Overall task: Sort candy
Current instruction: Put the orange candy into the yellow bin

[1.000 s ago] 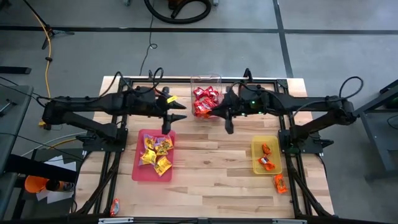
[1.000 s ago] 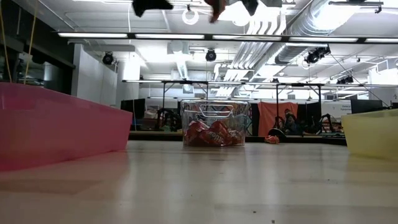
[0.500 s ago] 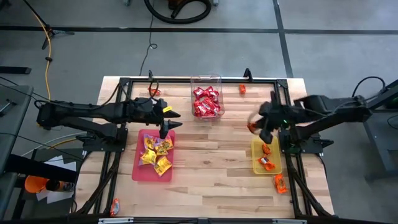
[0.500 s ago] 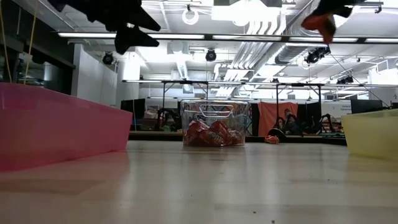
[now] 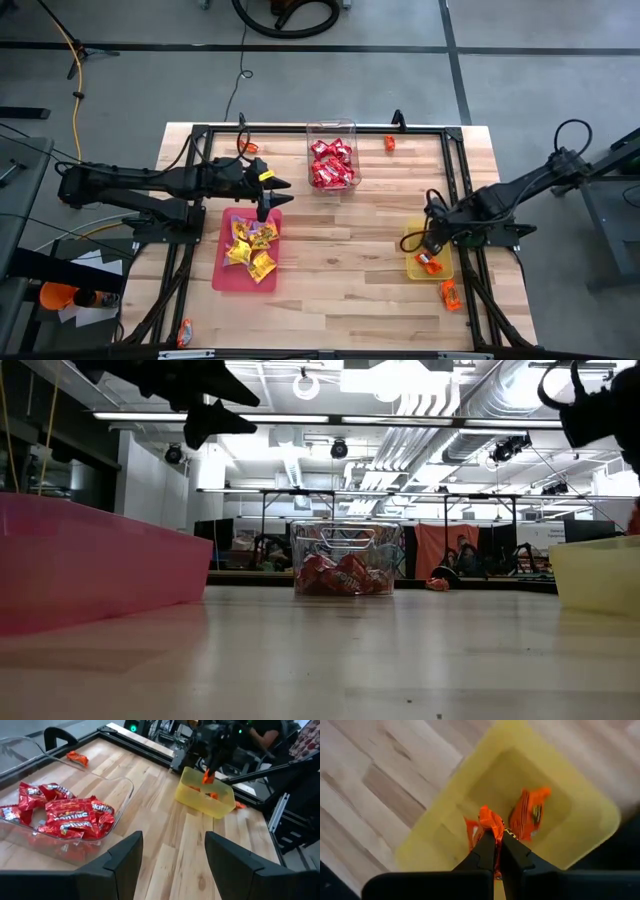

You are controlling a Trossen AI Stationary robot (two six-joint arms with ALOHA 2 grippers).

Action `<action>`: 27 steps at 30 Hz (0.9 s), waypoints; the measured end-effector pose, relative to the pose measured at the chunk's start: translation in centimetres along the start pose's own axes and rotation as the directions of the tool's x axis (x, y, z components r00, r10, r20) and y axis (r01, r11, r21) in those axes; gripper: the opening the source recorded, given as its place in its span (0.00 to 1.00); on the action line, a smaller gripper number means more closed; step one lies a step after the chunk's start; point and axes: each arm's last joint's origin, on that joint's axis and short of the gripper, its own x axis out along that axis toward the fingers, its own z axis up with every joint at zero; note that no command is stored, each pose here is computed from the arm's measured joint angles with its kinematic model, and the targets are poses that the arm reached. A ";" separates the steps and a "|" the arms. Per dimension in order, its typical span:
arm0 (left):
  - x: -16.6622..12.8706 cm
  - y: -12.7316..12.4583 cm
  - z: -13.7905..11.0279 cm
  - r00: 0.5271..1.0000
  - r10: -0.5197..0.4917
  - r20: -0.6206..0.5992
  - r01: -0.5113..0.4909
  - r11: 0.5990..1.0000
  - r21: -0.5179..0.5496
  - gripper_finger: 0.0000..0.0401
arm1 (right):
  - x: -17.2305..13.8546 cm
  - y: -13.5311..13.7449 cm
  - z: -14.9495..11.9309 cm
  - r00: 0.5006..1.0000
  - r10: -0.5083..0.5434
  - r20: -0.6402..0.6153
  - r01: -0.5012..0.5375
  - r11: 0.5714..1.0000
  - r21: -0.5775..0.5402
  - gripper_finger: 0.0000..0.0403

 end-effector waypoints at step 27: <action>0.0 0.0 0.1 1.000 0.002 0.006 -0.002 1.000 0.012 0.50 | -5.8 4.8 -0.4 0.874 0.425 -0.233 -0.404 0.905 0.133 0.56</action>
